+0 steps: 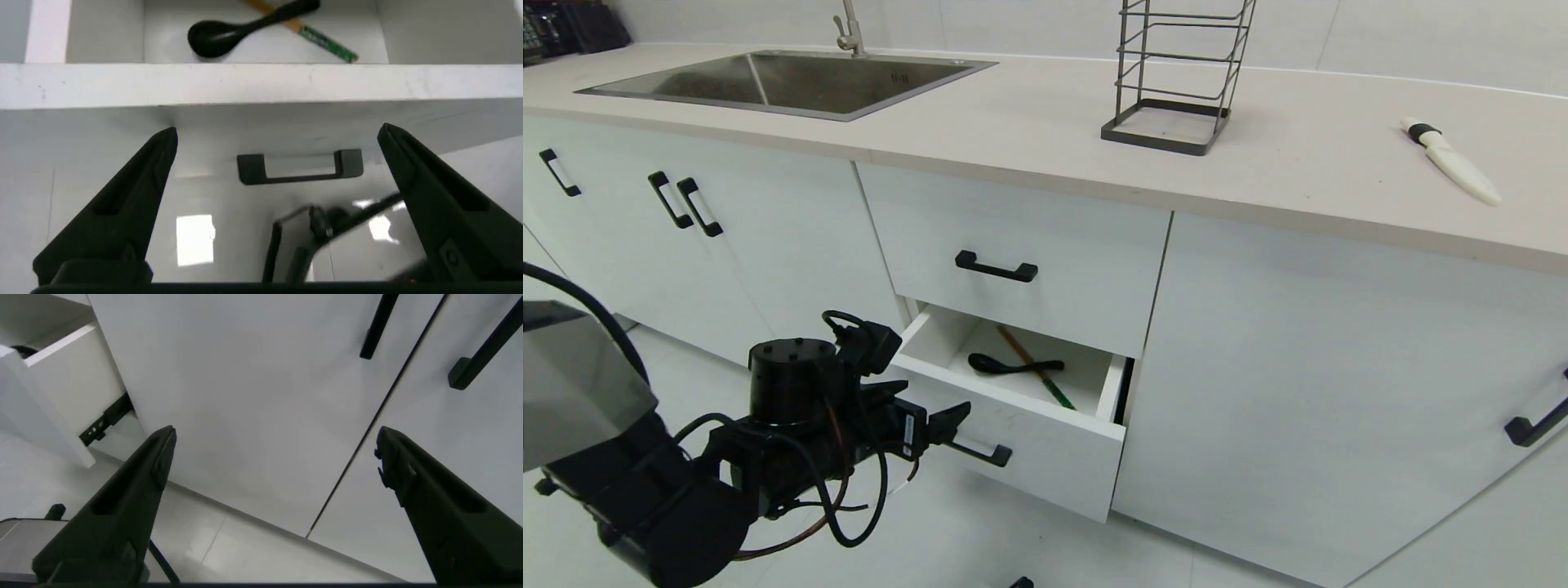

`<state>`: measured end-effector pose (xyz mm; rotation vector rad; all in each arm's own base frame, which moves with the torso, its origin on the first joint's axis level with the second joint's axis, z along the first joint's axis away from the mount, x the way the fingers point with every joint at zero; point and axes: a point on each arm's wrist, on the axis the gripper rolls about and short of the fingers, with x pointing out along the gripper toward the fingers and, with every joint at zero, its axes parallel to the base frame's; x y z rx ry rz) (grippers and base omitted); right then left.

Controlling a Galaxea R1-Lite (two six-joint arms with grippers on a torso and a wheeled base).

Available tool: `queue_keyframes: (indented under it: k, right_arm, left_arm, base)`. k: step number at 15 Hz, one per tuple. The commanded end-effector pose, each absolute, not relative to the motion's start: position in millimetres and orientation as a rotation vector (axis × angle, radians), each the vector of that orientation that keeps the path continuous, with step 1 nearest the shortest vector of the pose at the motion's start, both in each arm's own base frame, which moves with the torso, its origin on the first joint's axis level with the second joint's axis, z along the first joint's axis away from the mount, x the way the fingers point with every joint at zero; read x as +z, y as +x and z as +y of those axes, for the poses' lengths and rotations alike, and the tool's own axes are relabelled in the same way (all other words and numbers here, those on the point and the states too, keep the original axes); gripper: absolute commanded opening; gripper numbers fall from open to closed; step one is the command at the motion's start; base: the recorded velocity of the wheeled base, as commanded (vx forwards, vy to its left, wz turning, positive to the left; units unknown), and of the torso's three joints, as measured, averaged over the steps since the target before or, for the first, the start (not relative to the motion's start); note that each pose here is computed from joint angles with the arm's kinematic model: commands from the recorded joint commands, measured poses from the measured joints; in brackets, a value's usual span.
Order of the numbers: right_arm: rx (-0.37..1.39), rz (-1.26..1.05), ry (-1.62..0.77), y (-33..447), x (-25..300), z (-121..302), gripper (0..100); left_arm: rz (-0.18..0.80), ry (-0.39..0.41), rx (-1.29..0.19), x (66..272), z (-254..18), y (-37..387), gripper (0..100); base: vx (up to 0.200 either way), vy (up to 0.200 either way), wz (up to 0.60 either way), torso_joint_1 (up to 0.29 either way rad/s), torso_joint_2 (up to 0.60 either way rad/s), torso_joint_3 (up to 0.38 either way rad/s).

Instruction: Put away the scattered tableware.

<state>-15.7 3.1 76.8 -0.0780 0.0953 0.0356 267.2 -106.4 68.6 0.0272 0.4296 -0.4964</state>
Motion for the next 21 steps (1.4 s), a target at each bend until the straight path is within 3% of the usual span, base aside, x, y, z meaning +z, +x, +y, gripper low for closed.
queue_keyframes:
  k: [1,5,12,16,21]
  right_arm:
    - [0.036,0.099,-0.078,-15,77,3,100]
    - [0.035,0.1,-0.076,-15,77,3,100]
    - [0.035,0.1,-0.076,-15,77,3,100]
    - [0.035,0.1,-0.075,-15,77,3,100]
    - [0.035,0.1,-0.075,-15,77,3,100]
  left_arm:
    - [0.454,0.028,-0.491,57,-108,275,100]
    - [0.334,0.008,-0.485,60,-110,298,100]
    - [0.286,0.011,-0.488,52,-109,331,100]
    - [0.22,0.01,-0.478,58,-111,353,100]
    - [0.188,0.008,-0.485,55,-112,358,100]
  base:
    - [0.0,0.0,0.0,0.0,0.0,0.0]
    - [0.0,0.0,0.0,0.0,0.0,0.0]
    - [0.0,0.0,0.0,0.0,0.0,0.0]
    - [0.0,0.0,0.0,0.0,0.0,0.0]
    - [0.0,0.0,0.0,0.0,0.0,0.0]
